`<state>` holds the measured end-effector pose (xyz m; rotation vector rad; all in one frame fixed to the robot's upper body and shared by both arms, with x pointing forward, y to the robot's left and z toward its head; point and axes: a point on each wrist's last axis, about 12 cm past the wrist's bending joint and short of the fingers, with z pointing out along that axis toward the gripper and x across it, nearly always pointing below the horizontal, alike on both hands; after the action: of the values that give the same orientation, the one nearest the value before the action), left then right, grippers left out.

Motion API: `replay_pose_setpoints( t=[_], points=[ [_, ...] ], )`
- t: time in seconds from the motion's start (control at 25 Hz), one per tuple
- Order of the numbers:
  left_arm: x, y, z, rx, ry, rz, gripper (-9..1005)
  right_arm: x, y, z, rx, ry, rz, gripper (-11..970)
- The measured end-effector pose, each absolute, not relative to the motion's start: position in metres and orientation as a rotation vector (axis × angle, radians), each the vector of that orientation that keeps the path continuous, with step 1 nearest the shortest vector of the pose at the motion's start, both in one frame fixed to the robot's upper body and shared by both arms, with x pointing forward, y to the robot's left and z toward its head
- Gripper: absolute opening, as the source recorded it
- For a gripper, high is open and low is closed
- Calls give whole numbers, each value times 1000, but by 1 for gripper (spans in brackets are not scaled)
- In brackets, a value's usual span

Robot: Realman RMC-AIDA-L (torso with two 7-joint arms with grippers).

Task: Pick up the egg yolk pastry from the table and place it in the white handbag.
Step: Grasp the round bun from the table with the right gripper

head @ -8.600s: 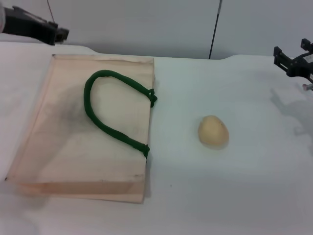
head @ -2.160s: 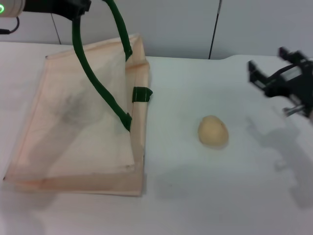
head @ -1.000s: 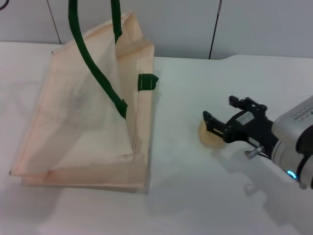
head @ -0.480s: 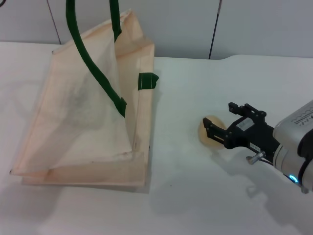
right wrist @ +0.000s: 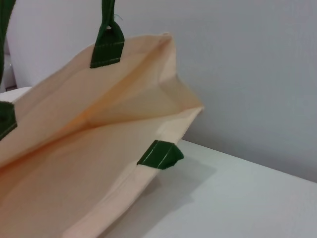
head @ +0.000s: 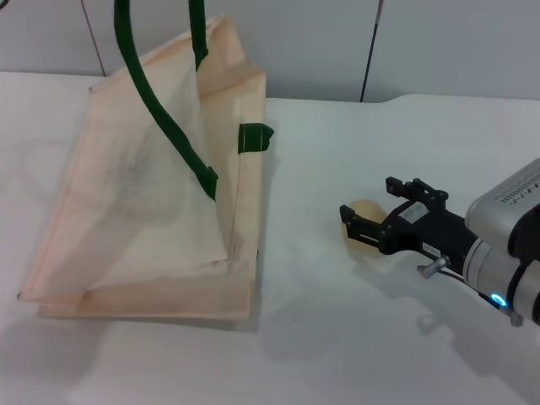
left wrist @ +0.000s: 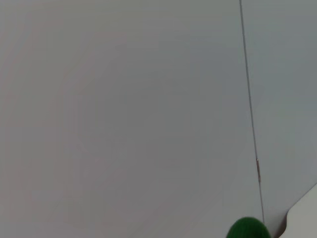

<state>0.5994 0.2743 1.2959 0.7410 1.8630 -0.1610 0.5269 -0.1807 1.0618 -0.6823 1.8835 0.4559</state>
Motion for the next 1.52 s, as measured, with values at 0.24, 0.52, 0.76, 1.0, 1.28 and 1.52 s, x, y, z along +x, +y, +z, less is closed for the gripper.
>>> replay_pose_setpoints(
  t=[0.24, 0.52, 0.76, 1.0, 1.28, 1.52],
  points=[
    [598, 275, 1299, 741, 1858, -154, 121, 532, -183, 1055, -704, 1911, 452, 889],
    [598, 275, 1300, 742, 1854, -154, 121, 540, -188, 1043, -703, 1953, 473, 886],
    [598, 274, 1300, 743, 1852, -154, 122, 543, -188, 1039, -710, 1970, 469, 884],
    [598, 274, 1301, 749, 1853, -154, 122, 545, -187, 1038, -701, 1983, 474, 869],
    [597, 274, 1303, 753, 1848, -147, 122, 546, -185, 1037, -717, 1989, 480, 756],
    [597, 274, 1303, 753, 1849, -147, 122, 548, -185, 1036, -737, 1995, 470, 660]
  ],
)
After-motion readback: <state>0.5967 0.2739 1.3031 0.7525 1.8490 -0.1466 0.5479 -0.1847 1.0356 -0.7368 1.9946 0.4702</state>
